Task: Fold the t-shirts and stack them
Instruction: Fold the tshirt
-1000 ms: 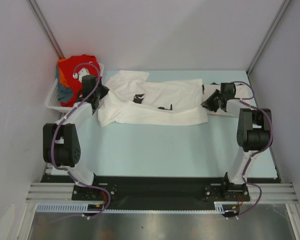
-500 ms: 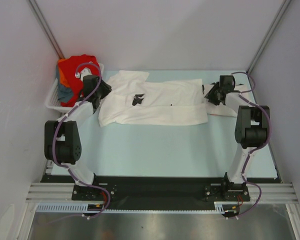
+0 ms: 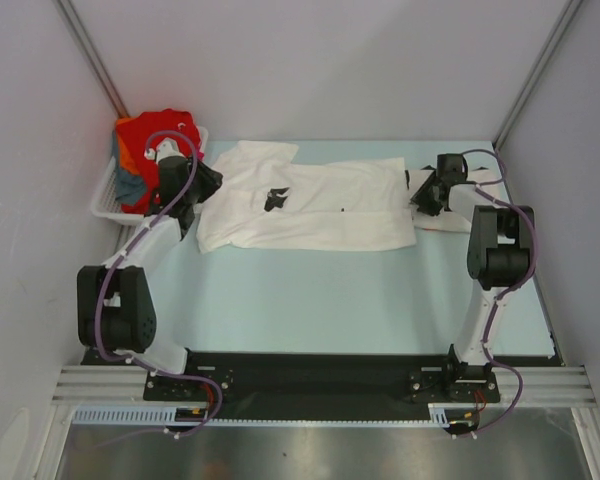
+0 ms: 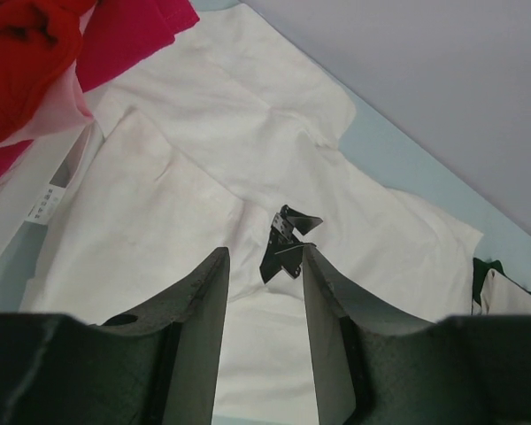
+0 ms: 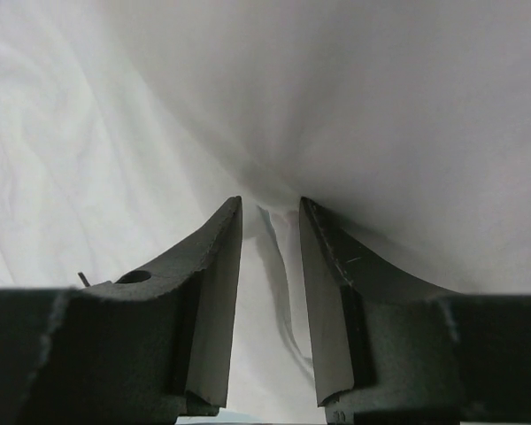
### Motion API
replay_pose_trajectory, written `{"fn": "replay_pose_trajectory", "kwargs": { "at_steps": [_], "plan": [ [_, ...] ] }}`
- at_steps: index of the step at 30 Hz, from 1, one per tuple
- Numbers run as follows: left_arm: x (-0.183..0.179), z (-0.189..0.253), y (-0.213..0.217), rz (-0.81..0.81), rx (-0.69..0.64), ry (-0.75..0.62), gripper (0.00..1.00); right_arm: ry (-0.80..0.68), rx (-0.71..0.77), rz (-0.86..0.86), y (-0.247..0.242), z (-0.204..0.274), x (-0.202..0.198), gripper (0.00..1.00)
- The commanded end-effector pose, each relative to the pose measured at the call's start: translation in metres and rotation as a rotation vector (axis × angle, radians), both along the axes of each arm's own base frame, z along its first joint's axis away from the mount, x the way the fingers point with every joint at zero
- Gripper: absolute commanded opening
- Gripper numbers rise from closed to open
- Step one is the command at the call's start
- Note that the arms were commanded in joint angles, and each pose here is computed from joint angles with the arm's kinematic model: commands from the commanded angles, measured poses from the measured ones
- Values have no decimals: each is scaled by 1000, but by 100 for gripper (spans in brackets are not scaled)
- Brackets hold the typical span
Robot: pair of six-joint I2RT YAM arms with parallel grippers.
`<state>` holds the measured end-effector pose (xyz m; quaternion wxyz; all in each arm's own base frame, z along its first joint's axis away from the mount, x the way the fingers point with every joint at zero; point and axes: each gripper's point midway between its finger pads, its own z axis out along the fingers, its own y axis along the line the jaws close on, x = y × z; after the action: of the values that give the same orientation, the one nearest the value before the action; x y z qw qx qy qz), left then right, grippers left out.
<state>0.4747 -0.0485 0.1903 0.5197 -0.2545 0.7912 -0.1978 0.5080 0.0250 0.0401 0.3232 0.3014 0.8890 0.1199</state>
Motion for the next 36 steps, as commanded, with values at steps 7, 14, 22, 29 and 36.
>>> {"fn": "replay_pose_trajectory", "kwargs": {
  "at_steps": [7, 14, 22, 29, 36],
  "plan": [
    [-17, 20, -9, -22, -12, -60, 44, 16, -56, -102, -51, 6, -11, 38],
    [-43, 13, -18, -34, -27, -57, 44, -59, -10, -44, -22, 34, -19, 43],
    [-75, -2, -29, -50, -129, -102, 46, -190, 90, 14, 17, 65, -56, 54],
    [-101, -52, -15, 61, -139, -10, 46, -264, 85, 44, 54, 72, -111, 70],
    [-94, -76, -3, 163, -165, 22, 46, -313, 167, -31, 65, 67, -120, 67]
  ]
}}
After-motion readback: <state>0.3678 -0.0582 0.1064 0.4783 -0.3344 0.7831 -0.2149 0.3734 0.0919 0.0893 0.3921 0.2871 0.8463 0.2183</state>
